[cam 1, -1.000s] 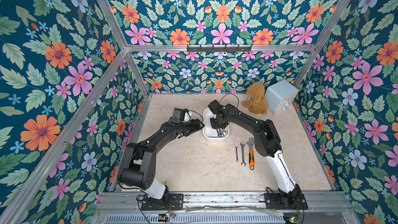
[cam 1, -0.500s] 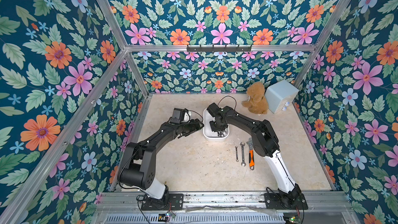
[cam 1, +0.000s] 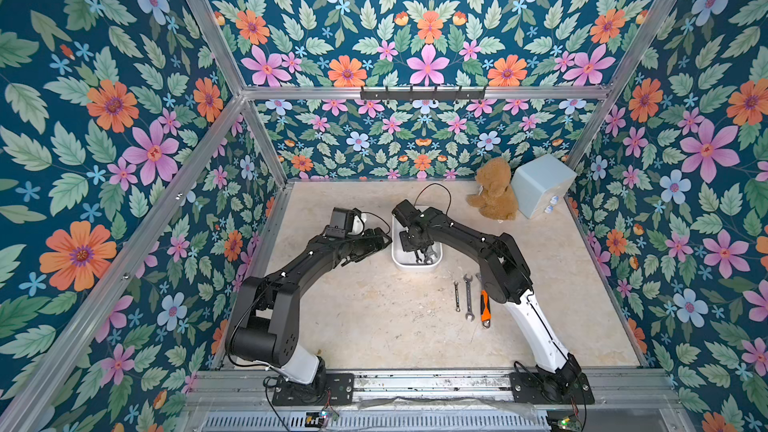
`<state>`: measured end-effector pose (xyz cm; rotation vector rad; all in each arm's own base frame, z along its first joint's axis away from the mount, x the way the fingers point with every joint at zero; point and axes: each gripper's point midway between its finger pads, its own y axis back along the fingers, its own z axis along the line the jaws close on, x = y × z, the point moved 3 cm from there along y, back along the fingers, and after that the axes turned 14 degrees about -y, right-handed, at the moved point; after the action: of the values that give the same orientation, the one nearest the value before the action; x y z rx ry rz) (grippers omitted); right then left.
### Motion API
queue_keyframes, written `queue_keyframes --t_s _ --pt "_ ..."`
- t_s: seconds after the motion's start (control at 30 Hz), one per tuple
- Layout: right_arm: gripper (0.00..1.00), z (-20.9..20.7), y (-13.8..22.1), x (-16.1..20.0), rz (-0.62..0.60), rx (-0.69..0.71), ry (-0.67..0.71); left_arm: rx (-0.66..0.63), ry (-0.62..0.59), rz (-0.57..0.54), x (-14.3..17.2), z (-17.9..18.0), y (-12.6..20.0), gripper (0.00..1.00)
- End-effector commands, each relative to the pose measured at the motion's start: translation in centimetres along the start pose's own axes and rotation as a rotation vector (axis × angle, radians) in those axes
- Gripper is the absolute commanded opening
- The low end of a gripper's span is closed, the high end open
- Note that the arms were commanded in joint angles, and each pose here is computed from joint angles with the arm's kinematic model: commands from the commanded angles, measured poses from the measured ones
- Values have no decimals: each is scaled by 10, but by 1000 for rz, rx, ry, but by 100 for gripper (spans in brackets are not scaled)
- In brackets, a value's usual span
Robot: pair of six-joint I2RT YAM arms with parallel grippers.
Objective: Take out the wrench from the storage box
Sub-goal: Pick up the wrench from the storage box.
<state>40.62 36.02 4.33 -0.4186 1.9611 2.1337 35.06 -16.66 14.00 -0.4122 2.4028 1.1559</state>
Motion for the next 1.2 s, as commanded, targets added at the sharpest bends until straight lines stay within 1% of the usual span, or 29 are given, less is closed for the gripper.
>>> queue_keyframes --t_s 0.0,0.4,0.67,0.9,1.17 --pt "16 -19 -13 28 128 94 14 7 -20 -10 -3 -2 3 83" --pt "12 6 20 -12 26 4 -20 0 -17 -21 -4 1 5 83" --pt "12 11 32 -22 -2 -18 -38 1 -15 -26 -5 1 7 83" --pt "12 11 34 -27 -6 -16 -52 3 -13 -28 -5 1 7 83" --pt "12 15 58 -42 -54 -34 -66 2 -14 -30 -5 1 8 83"
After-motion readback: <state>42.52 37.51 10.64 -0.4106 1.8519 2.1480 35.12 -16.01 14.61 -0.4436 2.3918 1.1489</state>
